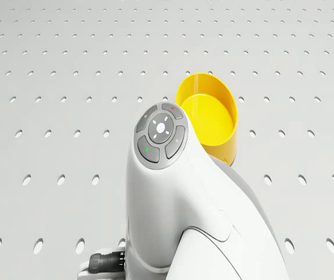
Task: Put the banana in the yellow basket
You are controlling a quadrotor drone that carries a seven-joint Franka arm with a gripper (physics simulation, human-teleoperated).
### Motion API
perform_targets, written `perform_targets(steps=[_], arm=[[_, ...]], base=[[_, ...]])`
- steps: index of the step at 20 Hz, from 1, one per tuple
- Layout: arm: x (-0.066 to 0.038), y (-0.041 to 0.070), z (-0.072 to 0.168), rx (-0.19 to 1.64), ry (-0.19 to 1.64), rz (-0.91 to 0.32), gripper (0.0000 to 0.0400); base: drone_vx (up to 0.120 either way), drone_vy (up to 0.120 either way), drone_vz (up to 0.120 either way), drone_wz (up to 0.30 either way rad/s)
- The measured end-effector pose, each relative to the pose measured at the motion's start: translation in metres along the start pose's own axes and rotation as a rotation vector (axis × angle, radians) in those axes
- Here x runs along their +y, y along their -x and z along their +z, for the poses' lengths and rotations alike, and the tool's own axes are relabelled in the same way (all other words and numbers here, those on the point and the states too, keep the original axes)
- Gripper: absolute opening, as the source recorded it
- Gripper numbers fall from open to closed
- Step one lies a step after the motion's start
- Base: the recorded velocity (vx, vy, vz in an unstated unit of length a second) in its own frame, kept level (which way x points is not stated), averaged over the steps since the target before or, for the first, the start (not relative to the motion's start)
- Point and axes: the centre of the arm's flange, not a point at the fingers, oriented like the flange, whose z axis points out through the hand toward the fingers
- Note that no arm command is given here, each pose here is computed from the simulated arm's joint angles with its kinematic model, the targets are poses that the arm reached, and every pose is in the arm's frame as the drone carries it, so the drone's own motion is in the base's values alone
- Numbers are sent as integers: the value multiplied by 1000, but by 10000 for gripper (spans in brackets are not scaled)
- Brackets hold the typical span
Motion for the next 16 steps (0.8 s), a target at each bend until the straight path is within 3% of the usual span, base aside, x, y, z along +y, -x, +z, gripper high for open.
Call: perform_targets(steps=[2, 16], arm=[[0, 0, -5, 0, 0, -4, 193], [0, 0, -13, 0, 0, -16, 193]], base=[[0, 0, 120, 0], [0, 120, 120, 0]])
